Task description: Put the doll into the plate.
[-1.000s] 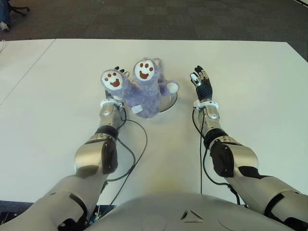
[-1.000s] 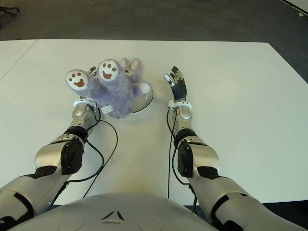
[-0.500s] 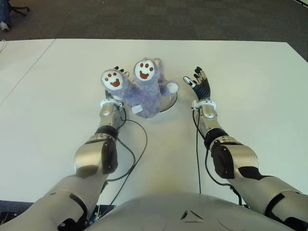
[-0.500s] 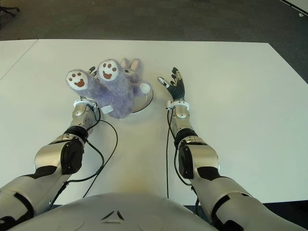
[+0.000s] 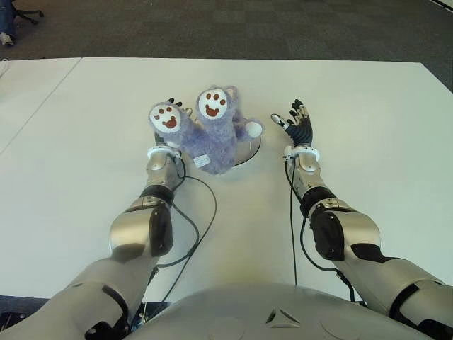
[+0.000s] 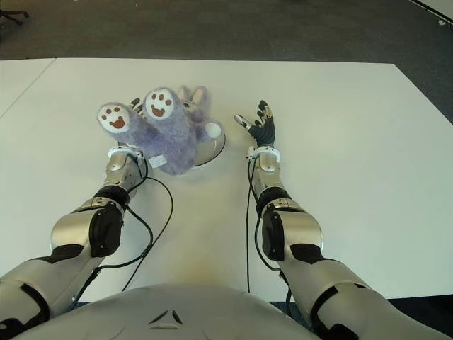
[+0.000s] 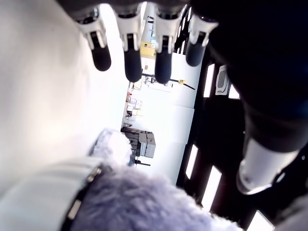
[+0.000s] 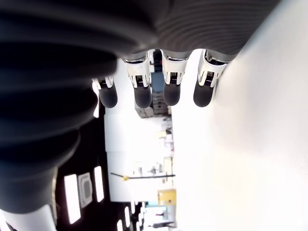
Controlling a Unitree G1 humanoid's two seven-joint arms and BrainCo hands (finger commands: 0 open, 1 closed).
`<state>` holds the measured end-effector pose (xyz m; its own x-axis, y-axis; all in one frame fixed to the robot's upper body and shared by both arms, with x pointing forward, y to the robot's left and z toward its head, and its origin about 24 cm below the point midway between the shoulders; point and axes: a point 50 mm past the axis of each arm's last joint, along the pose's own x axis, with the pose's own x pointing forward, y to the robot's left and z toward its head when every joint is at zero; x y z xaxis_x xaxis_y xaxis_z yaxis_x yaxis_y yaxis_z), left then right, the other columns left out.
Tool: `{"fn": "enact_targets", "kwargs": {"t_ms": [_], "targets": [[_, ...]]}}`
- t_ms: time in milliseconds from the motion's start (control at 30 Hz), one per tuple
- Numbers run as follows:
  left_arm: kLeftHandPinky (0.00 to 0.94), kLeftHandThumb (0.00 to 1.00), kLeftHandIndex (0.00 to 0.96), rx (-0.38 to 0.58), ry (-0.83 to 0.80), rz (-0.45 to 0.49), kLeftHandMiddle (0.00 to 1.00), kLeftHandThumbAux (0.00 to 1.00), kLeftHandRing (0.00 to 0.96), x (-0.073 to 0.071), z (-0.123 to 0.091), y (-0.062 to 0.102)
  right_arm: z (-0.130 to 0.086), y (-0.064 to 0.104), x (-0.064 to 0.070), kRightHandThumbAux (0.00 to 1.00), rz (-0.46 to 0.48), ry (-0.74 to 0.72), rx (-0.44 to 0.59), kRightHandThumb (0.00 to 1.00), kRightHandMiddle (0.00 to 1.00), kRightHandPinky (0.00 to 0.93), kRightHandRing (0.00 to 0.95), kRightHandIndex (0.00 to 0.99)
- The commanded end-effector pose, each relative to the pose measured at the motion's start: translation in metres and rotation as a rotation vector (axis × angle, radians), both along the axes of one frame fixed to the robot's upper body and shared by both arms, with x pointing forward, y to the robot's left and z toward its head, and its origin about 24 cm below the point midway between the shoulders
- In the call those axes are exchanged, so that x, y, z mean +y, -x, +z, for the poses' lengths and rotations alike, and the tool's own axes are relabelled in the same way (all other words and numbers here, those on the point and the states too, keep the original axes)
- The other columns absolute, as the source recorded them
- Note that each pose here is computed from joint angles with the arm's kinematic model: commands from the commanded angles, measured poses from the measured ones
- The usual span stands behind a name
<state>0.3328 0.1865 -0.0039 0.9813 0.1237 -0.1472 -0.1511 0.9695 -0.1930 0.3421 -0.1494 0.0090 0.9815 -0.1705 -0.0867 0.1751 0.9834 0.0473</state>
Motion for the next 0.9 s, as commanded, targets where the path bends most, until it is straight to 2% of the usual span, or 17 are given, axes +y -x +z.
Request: {"fn": "enact_targets", "kwargs": {"t_ms": [33,300,833,900], "targets": [[0.152,0.000,0.126,0.332,0.069,0.018,0.181,0.729,0.161,0.0021,-0.0645,0.0496,-0.0804,0.0611,-0.0044,0.790,-0.083,-0.077,0.396,0.000,0.016,0.037,0.007,0.022],[0.141,0.000,0.134,0.334,0.068,0.021,0.189,0.732,0.166,0.0027,-0.0646,0.0498,-0.0801,0.0609,-0.0031,0.800,-0.092,-0.076,0.395,0.000,0.024,0.047,0.013,0.029],[0.178,0.000,0.134,0.329,0.072,0.030,0.199,0.743,0.183,0.0030,-0.0644,0.0498,-0.0801,0.0607,-0.0022,0.827,-0.095,-0.096,0.394,0.000,0.033,0.058,0.020,0.036],[0.156,0.000,0.137,0.328,0.071,0.030,0.203,0.739,0.184,0.0030,-0.0642,0.0496,-0.0801,0.0607,-0.0022,0.829,-0.094,-0.089,0.396,0.000,0.034,0.067,0.024,0.038]]}}
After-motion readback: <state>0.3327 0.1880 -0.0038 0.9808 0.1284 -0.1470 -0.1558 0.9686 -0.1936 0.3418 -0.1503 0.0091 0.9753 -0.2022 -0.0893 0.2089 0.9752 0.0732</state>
